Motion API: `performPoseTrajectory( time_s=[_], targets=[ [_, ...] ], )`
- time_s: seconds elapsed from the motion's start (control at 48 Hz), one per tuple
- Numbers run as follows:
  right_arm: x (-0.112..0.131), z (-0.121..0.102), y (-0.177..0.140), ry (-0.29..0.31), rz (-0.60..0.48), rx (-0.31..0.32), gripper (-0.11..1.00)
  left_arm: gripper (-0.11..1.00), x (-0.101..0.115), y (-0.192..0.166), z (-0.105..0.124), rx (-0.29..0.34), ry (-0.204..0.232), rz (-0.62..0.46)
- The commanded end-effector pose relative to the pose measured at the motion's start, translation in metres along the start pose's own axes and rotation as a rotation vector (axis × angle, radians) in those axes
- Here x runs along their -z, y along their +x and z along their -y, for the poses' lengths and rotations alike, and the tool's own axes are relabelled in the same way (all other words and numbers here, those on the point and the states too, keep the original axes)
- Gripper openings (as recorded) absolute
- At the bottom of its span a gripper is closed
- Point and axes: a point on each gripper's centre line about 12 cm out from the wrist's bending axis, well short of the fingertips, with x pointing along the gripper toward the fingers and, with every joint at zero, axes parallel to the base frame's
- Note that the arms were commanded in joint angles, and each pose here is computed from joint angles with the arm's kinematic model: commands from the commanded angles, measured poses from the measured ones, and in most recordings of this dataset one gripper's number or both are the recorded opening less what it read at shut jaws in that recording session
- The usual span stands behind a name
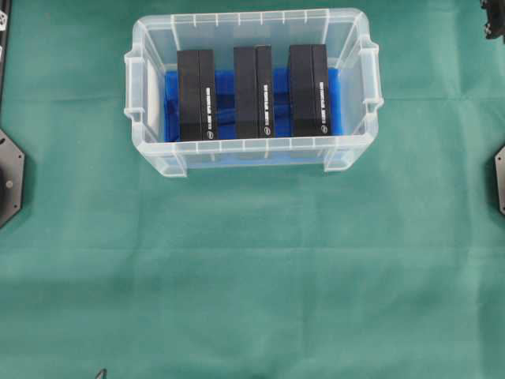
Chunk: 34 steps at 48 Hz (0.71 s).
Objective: Take the box out of the case with both arms.
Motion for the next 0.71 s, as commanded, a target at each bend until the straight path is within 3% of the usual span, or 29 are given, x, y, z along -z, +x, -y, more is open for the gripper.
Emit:
performPoseTrajectory(
  time_s=[0.0,0.104,0.146,0.25,0.396,0.688],
  targets=[
    [-0.0029,-0.0022,-0.0059,0.002,0.020,-0.027,0.26,0.54,-0.0004,-0.0032,-0.0008,0.012,-0.005,0.006],
    [-0.0027,-0.0013,-0.0024,-0.001,0.019,-0.008,0.58,0.83,-0.0001,-0.0035,-0.0013,0.015,-0.008,0.007],
    [-0.0025,-0.0008,-0.0010,0.000,0.018,-0.003,0.72,0.89,-0.0006,-0.0031,-0.0008,0.016,-0.011,0.009],
    [-0.0022,-0.0006,0.0003,0.005,0.016,0.002,0.94,0.91,-0.0008,-0.0024,-0.0004,0.012,-0.012,0.007],
    [-0.0030,-0.0023,0.0007,0.010,0.021,-0.009,0.96,0.91,-0.0008,-0.0024,-0.0008,0.008,-0.023,0.007],
    [-0.0027,-0.0015,-0.0034,0.011,0.031,-0.038,0.95,0.91,-0.0001,-0.0079,-0.0032,0.077,-0.032,0.045]
  ],
)
